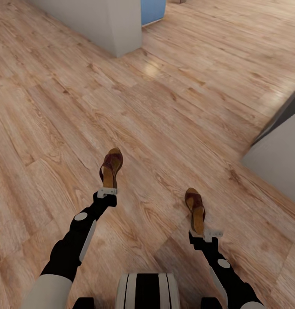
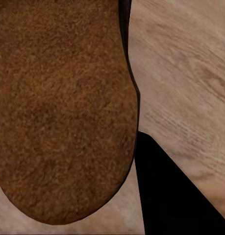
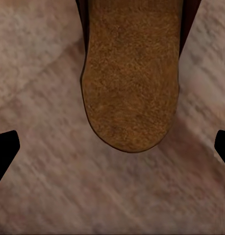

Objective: Pick up the two gym shoes and the two sandals from the corridor floor and place them onto the hallstand (shoe rack) in the corridor, making sure they are on the rack and not on the floor. Arrange them so the two gym shoes are next to each other and the two sandals are next to each other.

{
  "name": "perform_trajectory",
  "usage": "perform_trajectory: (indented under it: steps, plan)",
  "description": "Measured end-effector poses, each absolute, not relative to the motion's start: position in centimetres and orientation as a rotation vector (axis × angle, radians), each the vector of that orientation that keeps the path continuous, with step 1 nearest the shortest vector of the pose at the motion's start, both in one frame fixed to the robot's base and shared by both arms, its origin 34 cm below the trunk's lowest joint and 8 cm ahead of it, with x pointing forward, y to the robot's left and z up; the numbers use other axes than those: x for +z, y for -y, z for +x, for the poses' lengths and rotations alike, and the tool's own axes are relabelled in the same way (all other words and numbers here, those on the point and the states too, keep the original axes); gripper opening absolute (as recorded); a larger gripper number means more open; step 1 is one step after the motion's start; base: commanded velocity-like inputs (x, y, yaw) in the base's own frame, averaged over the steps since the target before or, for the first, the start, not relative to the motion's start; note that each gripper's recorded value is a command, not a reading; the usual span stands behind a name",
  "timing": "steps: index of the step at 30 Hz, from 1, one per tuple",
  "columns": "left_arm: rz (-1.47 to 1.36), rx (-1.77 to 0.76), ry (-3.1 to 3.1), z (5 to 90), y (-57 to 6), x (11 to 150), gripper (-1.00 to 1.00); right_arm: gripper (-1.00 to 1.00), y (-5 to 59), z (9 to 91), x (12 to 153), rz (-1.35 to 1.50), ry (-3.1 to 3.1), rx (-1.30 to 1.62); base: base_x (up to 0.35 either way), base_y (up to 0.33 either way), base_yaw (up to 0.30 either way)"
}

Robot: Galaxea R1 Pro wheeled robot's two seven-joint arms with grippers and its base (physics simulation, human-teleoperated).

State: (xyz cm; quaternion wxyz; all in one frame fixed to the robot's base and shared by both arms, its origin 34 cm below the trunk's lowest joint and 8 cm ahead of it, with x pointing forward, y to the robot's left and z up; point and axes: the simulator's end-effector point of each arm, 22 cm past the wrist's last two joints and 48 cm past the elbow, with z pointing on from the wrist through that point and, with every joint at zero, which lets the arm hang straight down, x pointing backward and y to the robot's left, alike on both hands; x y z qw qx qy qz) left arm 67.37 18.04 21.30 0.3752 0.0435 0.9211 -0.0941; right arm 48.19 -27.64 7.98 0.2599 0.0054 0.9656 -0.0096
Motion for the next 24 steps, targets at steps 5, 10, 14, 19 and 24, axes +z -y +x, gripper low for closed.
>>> perform_trajectory:
  steps: [5,10,14,19,24]
  plan:
    - [0.128,-0.247,-2.342,68.1,-17.4,21.5,-1.00,1.00,27.6,47.0,6.8,0.014,-2.643,-0.026,0.000,0.000,0.041]
    - [0.127,-0.244,-2.356,68.3,-17.5,21.8,-1.00,1.00,27.6,46.3,6.2,0.014,-2.659,-0.025,0.000,0.000,0.006]
    - [0.132,-0.248,-2.366,67.6,-17.4,21.4,-1.00,1.00,27.6,46.4,6.2,0.014,-2.657,-0.026,0.002,0.000,0.000]
    - [0.134,-0.250,-2.367,67.4,-17.3,21.3,-1.00,1.00,27.7,46.4,6.3,0.015,-2.656,-0.027,0.147,0.000,0.000]
    - [0.132,-0.249,-2.367,67.4,-17.4,21.3,-1.00,1.00,27.7,46.4,6.3,0.016,-2.655,-0.028,0.099,0.000,0.000]
